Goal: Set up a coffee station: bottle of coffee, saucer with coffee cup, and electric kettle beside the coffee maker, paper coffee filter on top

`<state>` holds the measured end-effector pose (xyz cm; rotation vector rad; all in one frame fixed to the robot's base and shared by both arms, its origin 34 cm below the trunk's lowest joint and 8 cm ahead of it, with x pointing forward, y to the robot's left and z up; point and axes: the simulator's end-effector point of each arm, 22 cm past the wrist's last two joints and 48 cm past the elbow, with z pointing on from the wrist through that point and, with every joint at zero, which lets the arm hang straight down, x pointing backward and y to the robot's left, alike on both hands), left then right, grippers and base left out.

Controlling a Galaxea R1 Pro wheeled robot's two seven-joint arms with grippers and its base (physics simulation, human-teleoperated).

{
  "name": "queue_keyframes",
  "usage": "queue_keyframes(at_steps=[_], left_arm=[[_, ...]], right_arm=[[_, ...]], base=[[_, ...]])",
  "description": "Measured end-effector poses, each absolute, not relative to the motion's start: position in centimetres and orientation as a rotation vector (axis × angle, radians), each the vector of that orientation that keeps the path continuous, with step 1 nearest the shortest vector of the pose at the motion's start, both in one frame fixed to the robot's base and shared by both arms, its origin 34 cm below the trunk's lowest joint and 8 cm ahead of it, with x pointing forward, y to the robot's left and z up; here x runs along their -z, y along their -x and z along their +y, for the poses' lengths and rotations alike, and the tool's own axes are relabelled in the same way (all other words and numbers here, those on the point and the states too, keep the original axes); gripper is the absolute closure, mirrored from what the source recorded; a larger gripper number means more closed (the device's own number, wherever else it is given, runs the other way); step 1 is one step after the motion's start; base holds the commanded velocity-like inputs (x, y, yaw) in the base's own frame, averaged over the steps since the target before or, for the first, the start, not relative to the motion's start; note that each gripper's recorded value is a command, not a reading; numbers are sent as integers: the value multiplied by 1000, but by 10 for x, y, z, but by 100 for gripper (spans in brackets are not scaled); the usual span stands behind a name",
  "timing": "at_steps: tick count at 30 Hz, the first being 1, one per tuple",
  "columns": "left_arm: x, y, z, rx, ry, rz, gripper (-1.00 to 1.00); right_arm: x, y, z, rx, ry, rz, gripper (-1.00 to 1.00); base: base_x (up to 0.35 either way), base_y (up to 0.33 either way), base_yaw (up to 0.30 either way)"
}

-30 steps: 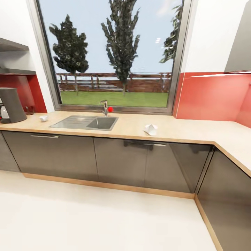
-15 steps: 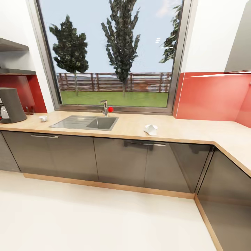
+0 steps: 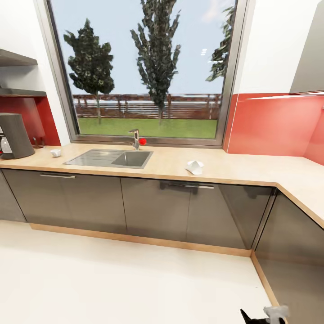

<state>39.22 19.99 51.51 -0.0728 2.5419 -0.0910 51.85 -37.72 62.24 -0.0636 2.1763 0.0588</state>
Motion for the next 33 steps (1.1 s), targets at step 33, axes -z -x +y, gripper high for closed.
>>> queue_keyframes(at_steps=[33], left_arm=[[-517, -395, 202, 90, 79, 2534, -100]], right_arm=[[-1086, -834, -142, -172, 165, 1760, -100]], base=[[70, 0, 0]])
